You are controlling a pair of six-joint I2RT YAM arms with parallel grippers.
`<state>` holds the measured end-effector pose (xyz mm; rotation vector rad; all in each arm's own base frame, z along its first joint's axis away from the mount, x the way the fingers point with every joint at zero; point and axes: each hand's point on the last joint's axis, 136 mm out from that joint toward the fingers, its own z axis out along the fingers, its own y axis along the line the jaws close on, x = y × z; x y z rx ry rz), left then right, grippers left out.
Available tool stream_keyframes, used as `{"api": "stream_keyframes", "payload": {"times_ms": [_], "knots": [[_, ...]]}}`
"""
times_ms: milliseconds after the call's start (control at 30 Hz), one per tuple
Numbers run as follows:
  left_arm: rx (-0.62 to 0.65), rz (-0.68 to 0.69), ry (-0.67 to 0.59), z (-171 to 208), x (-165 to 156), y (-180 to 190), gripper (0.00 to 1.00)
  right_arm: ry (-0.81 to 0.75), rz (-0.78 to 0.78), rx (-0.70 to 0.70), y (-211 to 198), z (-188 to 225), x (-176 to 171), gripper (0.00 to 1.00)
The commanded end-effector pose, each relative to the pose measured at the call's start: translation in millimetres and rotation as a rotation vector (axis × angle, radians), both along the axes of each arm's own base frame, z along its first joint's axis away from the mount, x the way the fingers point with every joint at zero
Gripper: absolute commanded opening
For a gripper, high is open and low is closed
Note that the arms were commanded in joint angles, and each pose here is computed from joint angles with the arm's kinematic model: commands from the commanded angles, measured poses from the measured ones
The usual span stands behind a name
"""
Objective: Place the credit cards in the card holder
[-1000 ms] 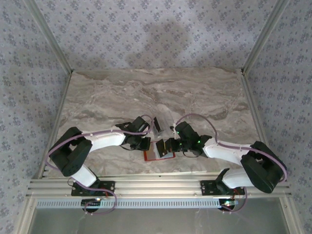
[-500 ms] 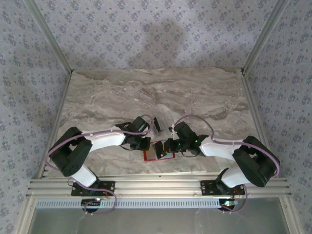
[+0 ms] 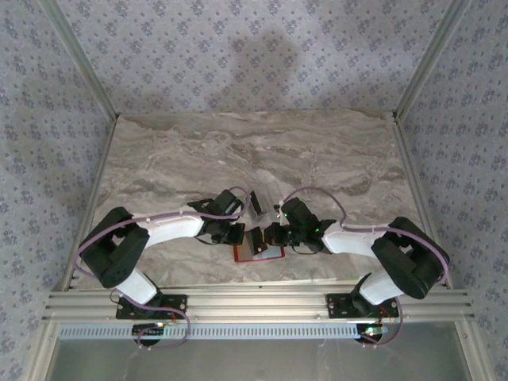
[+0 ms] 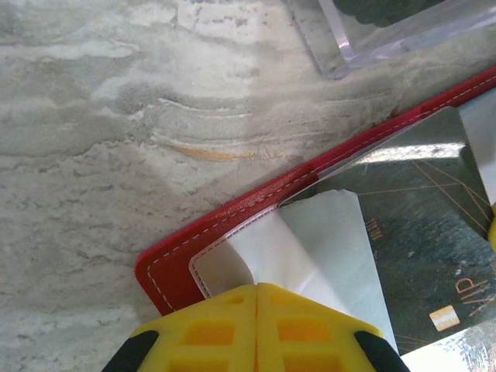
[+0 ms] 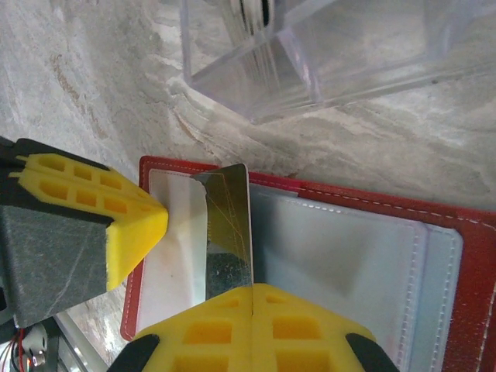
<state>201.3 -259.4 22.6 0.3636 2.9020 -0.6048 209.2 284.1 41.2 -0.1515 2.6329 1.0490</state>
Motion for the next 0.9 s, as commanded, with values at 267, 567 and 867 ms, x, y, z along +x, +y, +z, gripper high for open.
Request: {"api": "stream_keyframes", "payload": {"times_ms": [267,567,867], "knots": [[0.021,-0.002,-0.011,5,-1,7,0.07,0.026,-0.043,0.012,5,-10,-4,0.0],[0.013,-0.003,-0.006,4,-1,5,0.07,-0.007,-0.006,-0.016,15,-7,-10,0.0],[0.007,-0.005,-0.01,6,-1,5,0.07,-0.012,0.024,-0.058,12,-12,-14,0.0]]}}
